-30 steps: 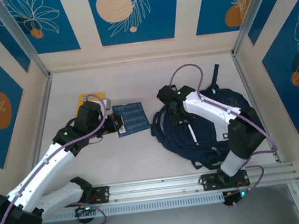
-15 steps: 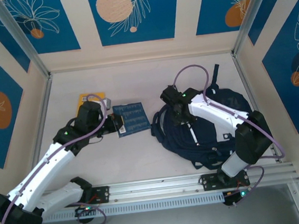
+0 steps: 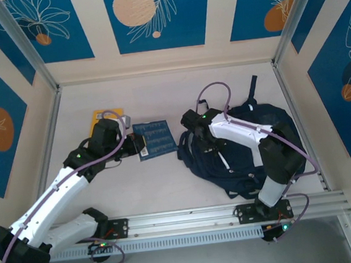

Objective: Pack books, pencil case, and school supplies into a backpack

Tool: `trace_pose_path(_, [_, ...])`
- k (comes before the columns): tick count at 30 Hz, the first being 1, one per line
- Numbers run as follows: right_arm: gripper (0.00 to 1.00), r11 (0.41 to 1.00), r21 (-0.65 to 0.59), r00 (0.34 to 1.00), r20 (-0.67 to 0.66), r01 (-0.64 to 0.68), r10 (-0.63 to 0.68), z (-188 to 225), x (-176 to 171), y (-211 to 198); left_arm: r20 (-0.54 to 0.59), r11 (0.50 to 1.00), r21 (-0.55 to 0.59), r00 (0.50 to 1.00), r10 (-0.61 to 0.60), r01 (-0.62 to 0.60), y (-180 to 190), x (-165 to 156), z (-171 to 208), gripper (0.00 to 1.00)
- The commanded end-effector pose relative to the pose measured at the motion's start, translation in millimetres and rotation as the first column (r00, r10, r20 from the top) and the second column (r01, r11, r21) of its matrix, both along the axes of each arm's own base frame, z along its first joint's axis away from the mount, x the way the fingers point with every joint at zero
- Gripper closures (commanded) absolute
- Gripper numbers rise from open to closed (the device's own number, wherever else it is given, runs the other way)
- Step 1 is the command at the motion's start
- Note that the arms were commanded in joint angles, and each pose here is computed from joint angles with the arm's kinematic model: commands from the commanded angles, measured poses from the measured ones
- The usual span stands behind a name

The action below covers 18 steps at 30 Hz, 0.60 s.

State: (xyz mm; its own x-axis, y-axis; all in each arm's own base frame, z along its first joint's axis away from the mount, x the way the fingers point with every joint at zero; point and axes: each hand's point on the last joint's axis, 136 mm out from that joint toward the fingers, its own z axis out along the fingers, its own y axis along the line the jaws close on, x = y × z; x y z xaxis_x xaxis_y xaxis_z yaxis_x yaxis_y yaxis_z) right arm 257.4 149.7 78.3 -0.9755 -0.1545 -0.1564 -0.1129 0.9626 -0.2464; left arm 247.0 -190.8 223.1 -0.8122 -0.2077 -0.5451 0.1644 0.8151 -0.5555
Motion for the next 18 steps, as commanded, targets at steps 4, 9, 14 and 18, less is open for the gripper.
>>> trace_pose_path(4, [1.00, 1.000, 0.024, 0.999, 0.050, -0.003, 0.001, 38.8, -5.5, -15.1, 0.033, 0.999, -0.034, 0.999, -0.004, 0.005, -2.9, 5.2, 11.3, 1.00])
trace_pose_path(9, [1.00, 0.954, 0.294, 0.995, 0.091, -0.057, 0.031, 78.0, -8.4, 2.2, 0.022, 0.999, -0.032, 1.000, -0.017, 0.017, -5.2, 5.2, 9.3, 1.00])
trace_pose_path(14, [1.00, 0.824, 0.554, 0.989, 0.136, -0.123, 0.057, 121.2, -13.1, 8.3, 0.009, 0.998, -0.040, 0.999, -0.050, 0.051, -11.3, 4.1, 7.3, 1.00])
trace_pose_path(18, [1.00, 0.716, 0.662, 0.968, 0.239, -0.223, 0.081, 155.4, -19.7, 9.4, -0.014, 0.991, -0.072, 0.993, -0.118, 0.116, -26.3, 3.7, 0.5, 1.00])
